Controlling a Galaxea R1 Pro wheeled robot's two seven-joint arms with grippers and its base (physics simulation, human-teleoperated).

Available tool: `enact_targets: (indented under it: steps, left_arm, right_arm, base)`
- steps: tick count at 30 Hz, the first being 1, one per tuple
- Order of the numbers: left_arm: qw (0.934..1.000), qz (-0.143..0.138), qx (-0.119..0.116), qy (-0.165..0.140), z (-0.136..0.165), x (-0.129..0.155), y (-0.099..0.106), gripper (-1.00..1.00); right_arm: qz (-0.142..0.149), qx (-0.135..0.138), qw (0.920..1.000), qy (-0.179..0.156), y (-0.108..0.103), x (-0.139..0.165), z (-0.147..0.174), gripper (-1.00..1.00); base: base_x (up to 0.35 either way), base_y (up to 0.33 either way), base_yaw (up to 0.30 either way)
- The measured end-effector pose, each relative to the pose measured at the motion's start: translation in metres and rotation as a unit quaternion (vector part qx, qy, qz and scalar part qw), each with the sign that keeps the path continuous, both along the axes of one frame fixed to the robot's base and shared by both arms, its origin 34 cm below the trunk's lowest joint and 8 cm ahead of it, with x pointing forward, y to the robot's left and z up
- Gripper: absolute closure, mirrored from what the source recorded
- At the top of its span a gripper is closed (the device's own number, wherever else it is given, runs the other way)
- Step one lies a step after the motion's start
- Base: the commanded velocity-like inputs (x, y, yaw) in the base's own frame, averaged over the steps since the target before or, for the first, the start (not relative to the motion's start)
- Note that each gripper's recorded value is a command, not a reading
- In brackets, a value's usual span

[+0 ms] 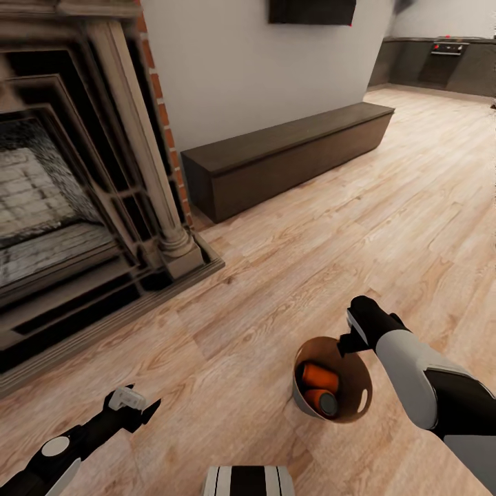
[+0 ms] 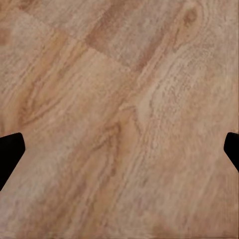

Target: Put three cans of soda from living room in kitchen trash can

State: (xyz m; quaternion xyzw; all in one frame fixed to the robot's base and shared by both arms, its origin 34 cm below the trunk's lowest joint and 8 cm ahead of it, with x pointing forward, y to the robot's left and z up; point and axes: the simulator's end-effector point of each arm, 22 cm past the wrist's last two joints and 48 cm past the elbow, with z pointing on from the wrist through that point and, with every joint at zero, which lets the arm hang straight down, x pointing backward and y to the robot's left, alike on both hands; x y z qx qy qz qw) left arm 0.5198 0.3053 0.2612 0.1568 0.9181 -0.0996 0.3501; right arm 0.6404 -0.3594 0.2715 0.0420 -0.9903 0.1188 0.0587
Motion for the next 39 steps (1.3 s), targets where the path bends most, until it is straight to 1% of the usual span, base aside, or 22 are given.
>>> enact_targets:
  steps: [6,30,39]
  left_arm:
    - [1.0000,0.005,0.002,-0.003,0.005,0.000,0.003,-1.00]
    - [0.9989,0.007,0.003,-0.046,0.048,0.019,0.003,-1.00]
    - [0.9982,0.009,0.006,-0.058,0.062,0.024,0.007,-1.00]
  right_arm:
    - [0.000,0.001,1.0000,-0.003,0.001,-0.005,0.007,-1.00]
    - [-0.001,0.000,0.9989,-0.047,0.000,0.008,0.060,-1.00]
    - [-0.001,0.000,0.9982,-0.059,-0.001,0.007,0.077,-1.00]
  base:
    - [0.000,0.000,0.000]
    - [0.000,0.000,0.000]
    - [0.000,0.000,0.000]
